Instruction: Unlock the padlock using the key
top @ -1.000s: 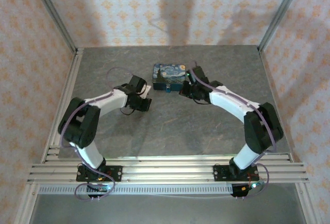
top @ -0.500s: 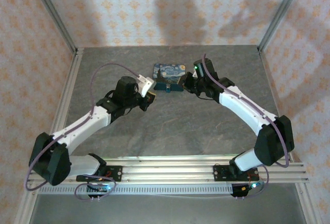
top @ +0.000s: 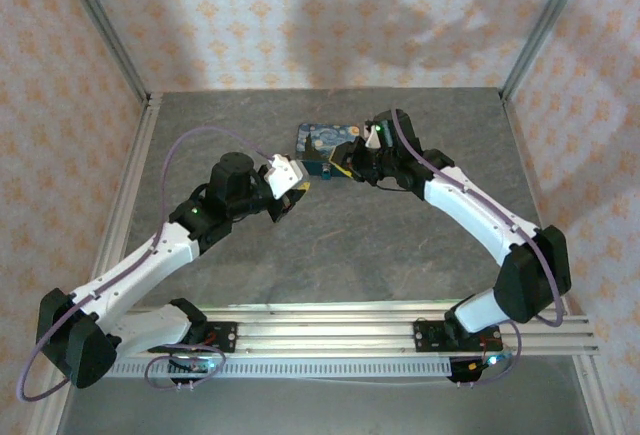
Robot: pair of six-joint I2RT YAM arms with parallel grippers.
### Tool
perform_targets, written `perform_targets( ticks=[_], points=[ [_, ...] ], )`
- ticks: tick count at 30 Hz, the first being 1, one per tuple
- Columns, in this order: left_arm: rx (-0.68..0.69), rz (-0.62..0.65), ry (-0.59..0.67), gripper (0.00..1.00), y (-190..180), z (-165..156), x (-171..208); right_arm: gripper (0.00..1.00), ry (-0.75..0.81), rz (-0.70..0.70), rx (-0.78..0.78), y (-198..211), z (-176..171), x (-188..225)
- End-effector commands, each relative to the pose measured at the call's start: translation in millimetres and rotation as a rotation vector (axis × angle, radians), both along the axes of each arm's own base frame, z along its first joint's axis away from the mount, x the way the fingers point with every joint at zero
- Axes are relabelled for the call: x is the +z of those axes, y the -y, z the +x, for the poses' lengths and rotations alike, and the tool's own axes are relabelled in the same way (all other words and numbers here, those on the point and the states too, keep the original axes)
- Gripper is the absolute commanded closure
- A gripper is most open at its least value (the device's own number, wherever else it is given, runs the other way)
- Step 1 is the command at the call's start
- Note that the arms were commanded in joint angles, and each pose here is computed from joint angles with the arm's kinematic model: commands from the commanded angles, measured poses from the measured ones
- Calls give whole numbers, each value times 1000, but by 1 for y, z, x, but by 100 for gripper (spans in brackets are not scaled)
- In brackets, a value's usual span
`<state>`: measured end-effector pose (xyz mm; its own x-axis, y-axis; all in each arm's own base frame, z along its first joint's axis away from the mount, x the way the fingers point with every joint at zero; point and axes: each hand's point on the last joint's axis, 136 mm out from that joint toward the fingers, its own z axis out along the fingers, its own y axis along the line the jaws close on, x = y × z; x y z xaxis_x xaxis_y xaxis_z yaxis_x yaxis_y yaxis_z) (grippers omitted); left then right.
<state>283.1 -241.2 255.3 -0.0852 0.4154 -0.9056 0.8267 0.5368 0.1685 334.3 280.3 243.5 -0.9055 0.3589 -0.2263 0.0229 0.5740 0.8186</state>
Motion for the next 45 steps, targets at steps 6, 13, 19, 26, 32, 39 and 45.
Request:
perform_targets(
  ticks=[6,13,19,26,32,39,45],
  points=[
    [-100,81,26,100,8,-6,9,71,120,63,76,-4,-17,38],
    [-148,138,-5,100,9,-12,3,66,295,25,314,-35,-50,59],
    [-171,185,-32,100,6,-18,0,69,273,-11,371,-43,-54,54],
    [-64,144,-121,100,3,-4,4,69,323,-115,276,-27,-39,29],
    [160,12,-262,100,-13,23,22,65,449,-134,151,-9,-30,2],
    [403,-87,-420,100,-35,42,37,56,667,-142,199,-25,-36,-12],
    [580,-97,-558,100,-50,48,34,53,863,-243,321,-60,-37,-4]
  ],
)
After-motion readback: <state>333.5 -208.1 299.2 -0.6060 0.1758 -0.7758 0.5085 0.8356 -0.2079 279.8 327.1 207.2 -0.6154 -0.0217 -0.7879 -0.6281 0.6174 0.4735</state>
